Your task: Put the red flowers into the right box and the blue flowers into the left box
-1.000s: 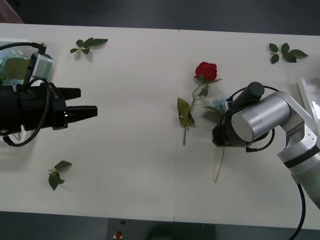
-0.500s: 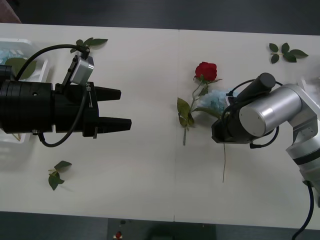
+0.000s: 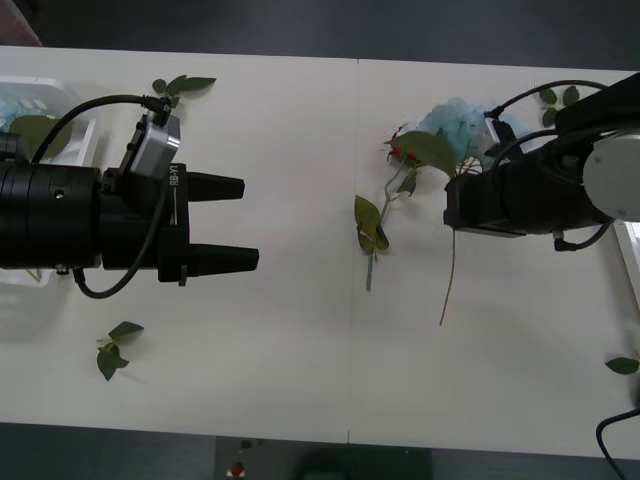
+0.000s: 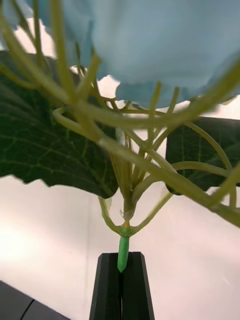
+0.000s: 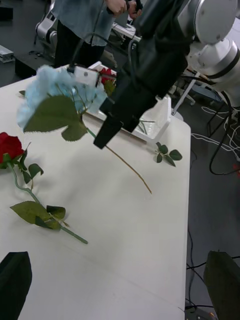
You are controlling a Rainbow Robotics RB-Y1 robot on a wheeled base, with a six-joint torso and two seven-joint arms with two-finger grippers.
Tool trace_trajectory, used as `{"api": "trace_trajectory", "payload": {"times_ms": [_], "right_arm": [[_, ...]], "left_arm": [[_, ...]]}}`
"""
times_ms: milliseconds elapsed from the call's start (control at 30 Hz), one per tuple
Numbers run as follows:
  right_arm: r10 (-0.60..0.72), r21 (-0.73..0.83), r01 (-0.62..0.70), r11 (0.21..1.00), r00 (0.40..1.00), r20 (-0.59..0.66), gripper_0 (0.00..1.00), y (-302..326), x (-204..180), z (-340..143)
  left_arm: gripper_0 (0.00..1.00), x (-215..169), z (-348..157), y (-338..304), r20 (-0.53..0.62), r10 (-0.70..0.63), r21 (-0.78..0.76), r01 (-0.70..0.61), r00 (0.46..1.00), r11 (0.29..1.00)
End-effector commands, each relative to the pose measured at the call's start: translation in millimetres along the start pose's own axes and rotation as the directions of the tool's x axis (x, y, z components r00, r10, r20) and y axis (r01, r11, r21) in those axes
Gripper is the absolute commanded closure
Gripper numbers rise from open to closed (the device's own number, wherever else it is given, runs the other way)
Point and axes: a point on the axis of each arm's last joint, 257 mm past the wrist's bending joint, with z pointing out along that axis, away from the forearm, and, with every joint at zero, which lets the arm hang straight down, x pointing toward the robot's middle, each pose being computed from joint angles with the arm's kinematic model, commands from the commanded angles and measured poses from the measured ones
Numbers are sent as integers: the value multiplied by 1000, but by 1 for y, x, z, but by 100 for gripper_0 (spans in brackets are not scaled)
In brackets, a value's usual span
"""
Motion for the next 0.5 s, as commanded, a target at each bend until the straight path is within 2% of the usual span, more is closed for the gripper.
{"api": "trace_trajectory", "payload": {"times_ms": [33, 167, 333, 500], "right_arm": [[-210, -122, 226, 966, 968, 134, 100, 40, -36, -34], [-250, -288, 312, 906, 940, 230, 100, 82, -55, -61], [-289, -416, 412, 811, 900, 327, 100, 121, -73, -89], [-247, -559, 458, 691, 877, 413, 100, 168, -93, -121]], "left_arm": [[0, -14, 5, -8, 31, 70, 17, -70, 997, 997], [0, -16, 5, -7, 38, 69, 16, -70, 997, 997], [0, -20, 5, -8, 55, 61, 19, -62, 997, 998], [0, -26, 5, -9, 79, 52, 22, -54, 996, 998]]}}
